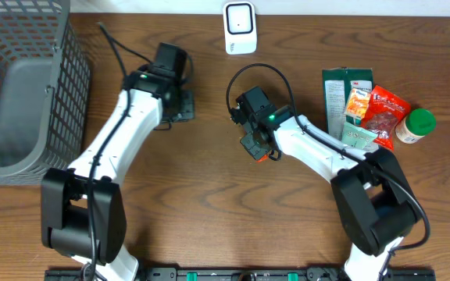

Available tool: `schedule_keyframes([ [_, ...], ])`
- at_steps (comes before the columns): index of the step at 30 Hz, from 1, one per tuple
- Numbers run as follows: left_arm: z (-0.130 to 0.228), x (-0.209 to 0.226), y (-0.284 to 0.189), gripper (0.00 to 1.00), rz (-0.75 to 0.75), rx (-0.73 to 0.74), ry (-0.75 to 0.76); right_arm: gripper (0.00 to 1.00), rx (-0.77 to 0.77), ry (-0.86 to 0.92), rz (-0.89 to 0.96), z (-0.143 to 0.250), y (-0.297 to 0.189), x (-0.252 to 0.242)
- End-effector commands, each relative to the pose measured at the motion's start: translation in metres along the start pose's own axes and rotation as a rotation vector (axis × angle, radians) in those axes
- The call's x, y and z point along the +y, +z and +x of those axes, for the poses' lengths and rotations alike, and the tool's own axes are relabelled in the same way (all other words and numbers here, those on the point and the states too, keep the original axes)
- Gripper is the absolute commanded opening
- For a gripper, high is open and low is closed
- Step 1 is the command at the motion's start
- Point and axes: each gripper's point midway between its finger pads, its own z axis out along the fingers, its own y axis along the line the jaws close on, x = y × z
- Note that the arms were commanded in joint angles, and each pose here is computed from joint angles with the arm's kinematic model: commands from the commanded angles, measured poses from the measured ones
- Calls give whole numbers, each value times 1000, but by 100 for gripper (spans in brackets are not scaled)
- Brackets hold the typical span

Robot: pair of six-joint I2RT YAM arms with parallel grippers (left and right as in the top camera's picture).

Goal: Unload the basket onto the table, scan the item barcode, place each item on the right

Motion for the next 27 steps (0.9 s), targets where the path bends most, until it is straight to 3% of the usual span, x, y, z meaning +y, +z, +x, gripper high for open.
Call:
schedule_keyframes([
  [1, -3, 33, -1, 25, -57, 10, -94, 1, -103, -68, 66, -24, -39, -13],
  [7, -3, 64, -2, 25, -86, 28, -164, 1, -181, -84, 141, -34, -75, -28],
  [10, -4, 72, -2, 32, -88, 29, -187, 1, -172, -80, 152, -31, -78, -32],
  [11, -4, 73, -2, 34, -82, 32, -192, 11, -164, -59, 139, -28, -76, -33],
  [14, -2, 65, -2, 37, -35, 49, -193, 29, -153, -15, 12, -21, -71, -27],
  [23, -1, 58, 0, 40, -10, 56, -187, 45, -98, 118, -328, 11, -52, -38],
  [27, -1, 58, 0, 40, -10, 56, -187, 45, -46, 106, -359, 19, -28, -32],
])
